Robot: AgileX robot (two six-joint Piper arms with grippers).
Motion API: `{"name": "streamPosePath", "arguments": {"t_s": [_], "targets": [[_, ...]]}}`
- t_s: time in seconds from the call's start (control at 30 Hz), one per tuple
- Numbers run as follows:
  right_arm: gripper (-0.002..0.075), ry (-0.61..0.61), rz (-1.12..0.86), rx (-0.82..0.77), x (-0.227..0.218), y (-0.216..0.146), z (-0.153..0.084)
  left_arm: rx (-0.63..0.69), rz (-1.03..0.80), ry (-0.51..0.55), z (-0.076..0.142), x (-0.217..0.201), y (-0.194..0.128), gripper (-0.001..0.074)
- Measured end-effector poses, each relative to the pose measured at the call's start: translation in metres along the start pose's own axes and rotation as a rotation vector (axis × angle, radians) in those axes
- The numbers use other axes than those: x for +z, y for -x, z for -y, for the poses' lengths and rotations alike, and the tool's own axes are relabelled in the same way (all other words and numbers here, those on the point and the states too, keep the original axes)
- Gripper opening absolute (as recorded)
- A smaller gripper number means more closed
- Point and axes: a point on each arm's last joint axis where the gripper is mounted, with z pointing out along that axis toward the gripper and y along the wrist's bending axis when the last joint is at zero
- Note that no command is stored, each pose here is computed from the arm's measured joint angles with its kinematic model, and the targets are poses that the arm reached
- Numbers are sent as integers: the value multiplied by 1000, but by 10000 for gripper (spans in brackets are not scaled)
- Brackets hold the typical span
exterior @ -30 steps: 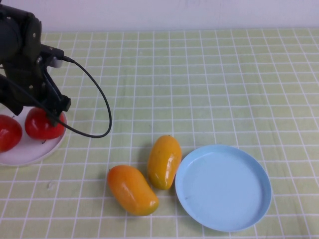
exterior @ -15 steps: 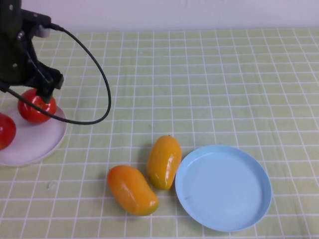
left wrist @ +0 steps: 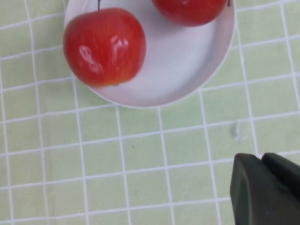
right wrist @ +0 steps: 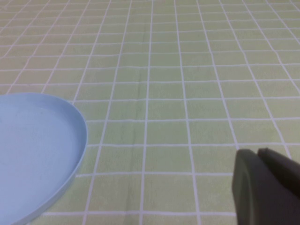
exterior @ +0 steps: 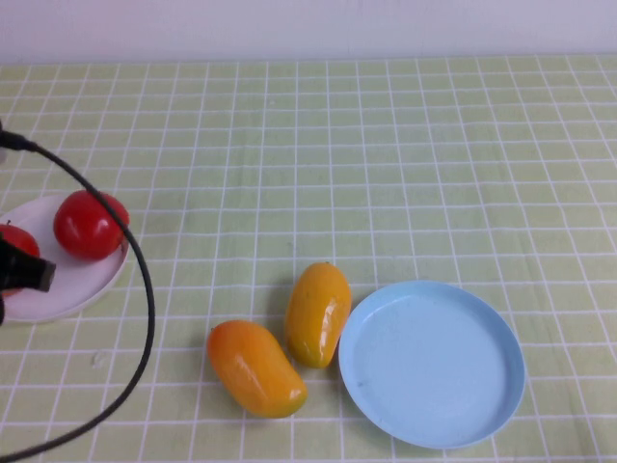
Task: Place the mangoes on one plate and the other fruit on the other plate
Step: Put another type of fruit in the right plate
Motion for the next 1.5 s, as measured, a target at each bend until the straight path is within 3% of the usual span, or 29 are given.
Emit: {"name": "streamPosePath", "arguments": {"t_s": [0.5, 0.8, 0.97, 1.1, 1.27, 1.5], "targets": [[-18, 0, 0, 0, 0, 0, 0, -149, 362, -161, 16, -18, -107, 1], [-18, 0, 0, 0, 0, 0, 0, -143, 446, -141, 14, -23, -114, 1], [-18, 0, 0, 0, 0, 0, 0, -152, 657, -149, 14, -29, -113, 1], [-18, 0, 0, 0, 0, 0, 0, -165, 872, -140, 15, -31, -137, 1], [-18, 0, 0, 0, 0, 0, 0, -176, 1070, -44, 15, -27, -174, 1], [-18, 0, 3, 0, 0, 0, 0, -195, 1045, -7, 22, 6, -201, 1]]}}
